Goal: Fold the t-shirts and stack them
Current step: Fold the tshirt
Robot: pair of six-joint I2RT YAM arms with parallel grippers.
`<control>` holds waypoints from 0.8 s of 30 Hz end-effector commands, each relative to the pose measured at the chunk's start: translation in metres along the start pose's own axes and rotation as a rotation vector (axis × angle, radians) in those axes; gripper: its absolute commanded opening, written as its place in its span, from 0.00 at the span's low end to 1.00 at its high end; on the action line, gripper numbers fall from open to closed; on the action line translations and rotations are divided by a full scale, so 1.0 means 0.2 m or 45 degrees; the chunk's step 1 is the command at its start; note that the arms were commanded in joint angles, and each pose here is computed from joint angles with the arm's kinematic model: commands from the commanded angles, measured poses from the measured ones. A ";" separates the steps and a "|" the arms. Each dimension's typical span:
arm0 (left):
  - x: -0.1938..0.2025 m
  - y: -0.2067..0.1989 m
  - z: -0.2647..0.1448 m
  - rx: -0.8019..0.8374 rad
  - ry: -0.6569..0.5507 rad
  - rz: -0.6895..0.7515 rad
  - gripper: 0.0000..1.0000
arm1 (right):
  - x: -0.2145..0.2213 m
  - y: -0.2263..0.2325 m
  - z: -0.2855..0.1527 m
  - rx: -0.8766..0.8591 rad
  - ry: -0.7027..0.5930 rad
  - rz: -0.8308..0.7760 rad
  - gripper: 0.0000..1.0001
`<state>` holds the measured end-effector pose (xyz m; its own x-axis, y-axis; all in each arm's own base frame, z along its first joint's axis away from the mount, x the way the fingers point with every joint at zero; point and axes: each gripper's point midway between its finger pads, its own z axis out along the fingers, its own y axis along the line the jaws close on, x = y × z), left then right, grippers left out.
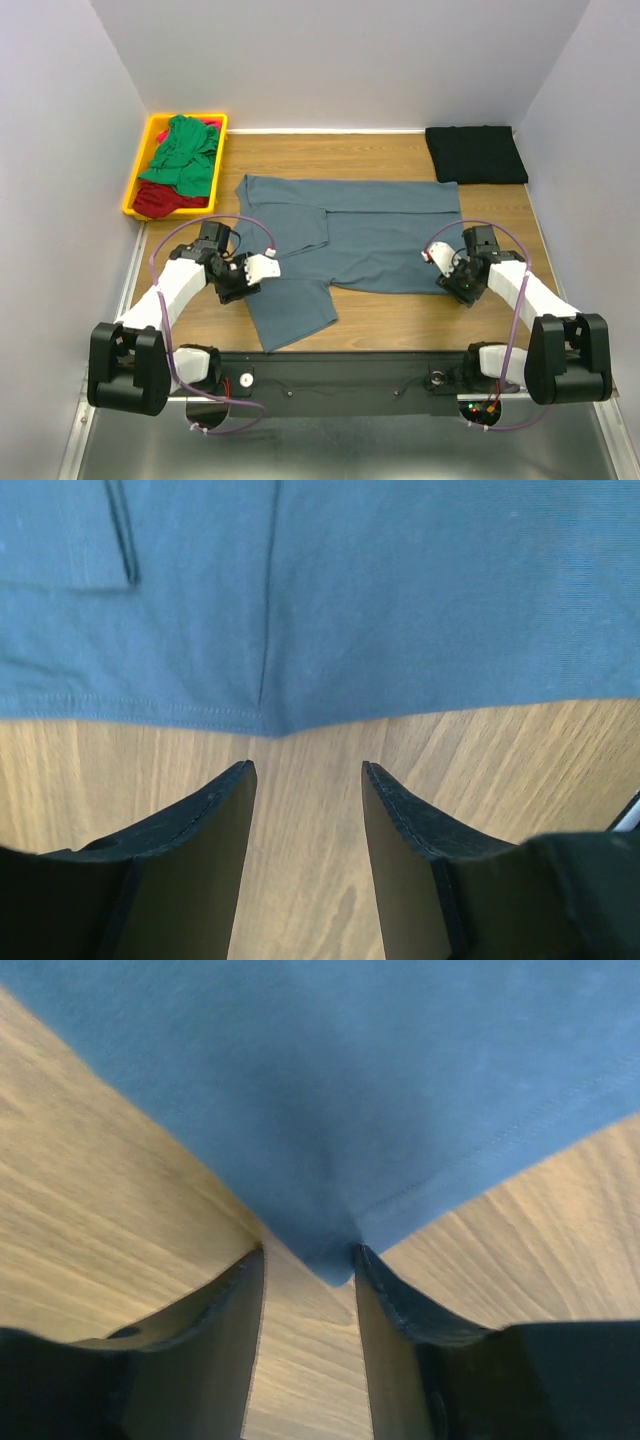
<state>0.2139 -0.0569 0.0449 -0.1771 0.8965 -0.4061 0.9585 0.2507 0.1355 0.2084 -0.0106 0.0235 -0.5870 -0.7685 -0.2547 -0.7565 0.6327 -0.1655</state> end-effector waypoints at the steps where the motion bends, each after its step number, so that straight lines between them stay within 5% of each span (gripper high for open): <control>1: -0.05 -0.08 0.01 0.058 -0.071 0.232 0.57 | -0.03 -0.04 0.04 0.065 -0.012 -0.063 0.45; 7: -0.07 -0.22 0.10 0.134 -0.070 0.453 0.59 | -0.02 -0.02 0.08 0.065 0.018 -0.077 0.39; 14: -0.08 -0.22 0.20 0.153 -0.040 0.466 0.57 | 0.00 -0.03 0.09 0.077 0.044 -0.086 0.18; 18: -0.09 -0.23 0.22 0.175 -0.046 0.466 0.42 | 0.01 -0.05 0.08 0.108 0.064 -0.092 0.04; 19: -0.09 -0.23 0.22 0.175 -0.046 0.467 0.31 | 0.01 -0.07 0.06 0.123 0.061 -0.094 0.01; 23: -0.09 -0.24 0.16 0.166 -0.045 0.478 0.00 | 0.01 -0.07 0.02 0.142 0.059 -0.102 0.01; 24: -0.10 -0.23 0.14 0.142 -0.055 0.488 0.00 | 0.00 -0.08 0.01 0.156 0.051 -0.108 0.00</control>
<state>0.1847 -0.1001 0.0153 0.1774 0.9023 -0.3929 0.9789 -0.1205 0.1652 0.2203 -0.0171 0.0184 -0.5526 -0.8086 -0.2018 -0.7660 0.5882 -0.2595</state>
